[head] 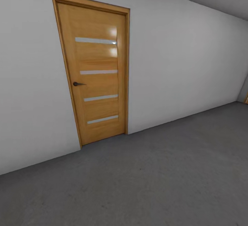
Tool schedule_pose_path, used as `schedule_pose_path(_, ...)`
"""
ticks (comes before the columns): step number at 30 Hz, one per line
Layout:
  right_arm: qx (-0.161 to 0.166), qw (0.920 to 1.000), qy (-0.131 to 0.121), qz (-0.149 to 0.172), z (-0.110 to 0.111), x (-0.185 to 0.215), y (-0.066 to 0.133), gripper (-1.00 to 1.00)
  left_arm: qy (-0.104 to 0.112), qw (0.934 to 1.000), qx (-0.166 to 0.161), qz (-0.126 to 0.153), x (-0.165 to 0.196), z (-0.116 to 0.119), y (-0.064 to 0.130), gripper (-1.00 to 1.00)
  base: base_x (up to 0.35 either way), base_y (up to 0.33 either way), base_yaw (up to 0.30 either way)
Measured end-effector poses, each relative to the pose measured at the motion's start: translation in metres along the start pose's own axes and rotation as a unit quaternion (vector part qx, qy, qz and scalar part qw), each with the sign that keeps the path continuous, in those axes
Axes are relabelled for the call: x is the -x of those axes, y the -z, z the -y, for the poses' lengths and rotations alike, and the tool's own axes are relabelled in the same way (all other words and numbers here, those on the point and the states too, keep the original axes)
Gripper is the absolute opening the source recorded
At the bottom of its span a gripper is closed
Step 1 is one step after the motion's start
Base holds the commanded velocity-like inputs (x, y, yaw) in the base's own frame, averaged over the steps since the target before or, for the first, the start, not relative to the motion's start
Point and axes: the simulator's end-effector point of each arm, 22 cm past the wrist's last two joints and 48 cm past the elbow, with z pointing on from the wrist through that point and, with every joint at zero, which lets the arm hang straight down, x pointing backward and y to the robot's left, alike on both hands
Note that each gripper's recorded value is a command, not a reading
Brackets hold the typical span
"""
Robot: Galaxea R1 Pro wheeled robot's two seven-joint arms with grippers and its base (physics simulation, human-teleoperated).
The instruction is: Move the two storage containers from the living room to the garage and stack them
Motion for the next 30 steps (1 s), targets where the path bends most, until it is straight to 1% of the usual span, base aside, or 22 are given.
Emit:
schedule_pose_path(20, 0.0, 1.0, -0.001, 0.0, -0.0005, 0.0002, 0.0, 1.0, -0.002, 1.0, -0.002, 0.0, -0.0004, 0.0027, 0.0, 1.0, 0.32, 0.0, 0.0)
schedule_pose_path(30, -0.002, 1.0, -0.007, 0.0, 0.0016, 0.0, 0.0, 1.0, -0.002, 1.0, -0.001, 0.0, -0.0002, 0.0016, 0.0, 1.0, 0.32, 0.0, 0.025)
